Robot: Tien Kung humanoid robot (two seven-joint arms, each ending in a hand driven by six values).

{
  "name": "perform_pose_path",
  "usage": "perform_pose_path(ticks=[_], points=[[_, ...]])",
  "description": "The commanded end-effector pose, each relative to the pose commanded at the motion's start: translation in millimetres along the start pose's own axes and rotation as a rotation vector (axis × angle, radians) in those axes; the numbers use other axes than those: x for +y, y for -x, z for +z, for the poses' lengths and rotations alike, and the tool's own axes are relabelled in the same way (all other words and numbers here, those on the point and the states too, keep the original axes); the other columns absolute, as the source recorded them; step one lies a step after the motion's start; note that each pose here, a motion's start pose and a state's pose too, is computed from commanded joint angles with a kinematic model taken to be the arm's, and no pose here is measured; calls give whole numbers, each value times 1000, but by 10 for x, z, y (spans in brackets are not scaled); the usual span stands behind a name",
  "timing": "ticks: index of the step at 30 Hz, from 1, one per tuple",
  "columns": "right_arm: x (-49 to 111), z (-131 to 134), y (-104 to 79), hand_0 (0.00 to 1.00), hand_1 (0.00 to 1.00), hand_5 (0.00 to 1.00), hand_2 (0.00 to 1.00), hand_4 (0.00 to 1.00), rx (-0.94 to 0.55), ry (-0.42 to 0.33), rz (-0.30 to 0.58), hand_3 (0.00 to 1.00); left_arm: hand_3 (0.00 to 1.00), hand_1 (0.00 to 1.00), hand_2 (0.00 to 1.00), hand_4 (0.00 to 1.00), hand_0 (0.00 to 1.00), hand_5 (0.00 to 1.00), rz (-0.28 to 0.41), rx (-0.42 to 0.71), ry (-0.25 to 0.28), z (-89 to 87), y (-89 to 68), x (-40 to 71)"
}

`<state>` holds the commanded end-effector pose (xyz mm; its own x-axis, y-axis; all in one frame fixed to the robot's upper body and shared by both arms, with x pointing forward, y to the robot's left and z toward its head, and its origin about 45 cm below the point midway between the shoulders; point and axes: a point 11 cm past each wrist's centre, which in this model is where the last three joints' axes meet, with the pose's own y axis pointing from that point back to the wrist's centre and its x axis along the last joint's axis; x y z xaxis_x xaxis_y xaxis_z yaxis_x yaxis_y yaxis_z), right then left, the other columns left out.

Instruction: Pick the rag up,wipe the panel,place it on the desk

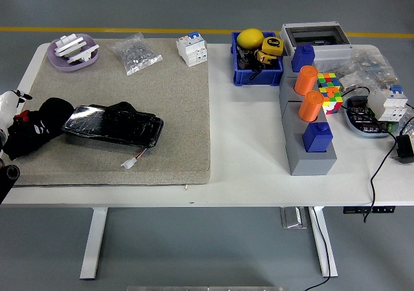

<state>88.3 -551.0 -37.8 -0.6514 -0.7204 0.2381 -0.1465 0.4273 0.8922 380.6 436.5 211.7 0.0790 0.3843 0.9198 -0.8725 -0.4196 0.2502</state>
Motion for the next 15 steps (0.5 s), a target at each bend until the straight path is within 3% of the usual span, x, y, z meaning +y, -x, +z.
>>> perform_pose_path(ticks=[5, 6, 8, 11, 12, 15], points=[[0, 6, -10, 752, 623, 418, 622, 903, 3, 2, 3, 561, 799, 801, 857, 978, 718, 116, 83, 136, 71, 72, -299, 107], [0, 5, -11, 750, 623, 417, 621, 903, 4, 2, 4, 560, 782, 785, 825, 946, 712, 166, 95, 147, 81, 86, -335, 119], [0, 6, -11, 750, 623, 417, 621, 903, 6, 3, 4, 560, 782, 785, 825, 946, 712, 166, 133, 176, 123, 147, -415, 150], [0, 9, -10, 750, 623, 417, 621, 903, 9, 4, 6, 560, 782, 785, 825, 946, 712, 166, 161, 286, 179, 183, -428, 154], [-1, 12, -9, 751, 623, 417, 621, 902, 10, 5, 7, 560, 587, 717, 733, 814, 644, 171, 173, 335, 199, 187, -424, 152], [-3, 32, -1, 751, 623, 417, 621, 902, 15, 10, 7, 560, 587, 717, 733, 814, 644, 171, 186, 488, 257, 202, -357, 163]])
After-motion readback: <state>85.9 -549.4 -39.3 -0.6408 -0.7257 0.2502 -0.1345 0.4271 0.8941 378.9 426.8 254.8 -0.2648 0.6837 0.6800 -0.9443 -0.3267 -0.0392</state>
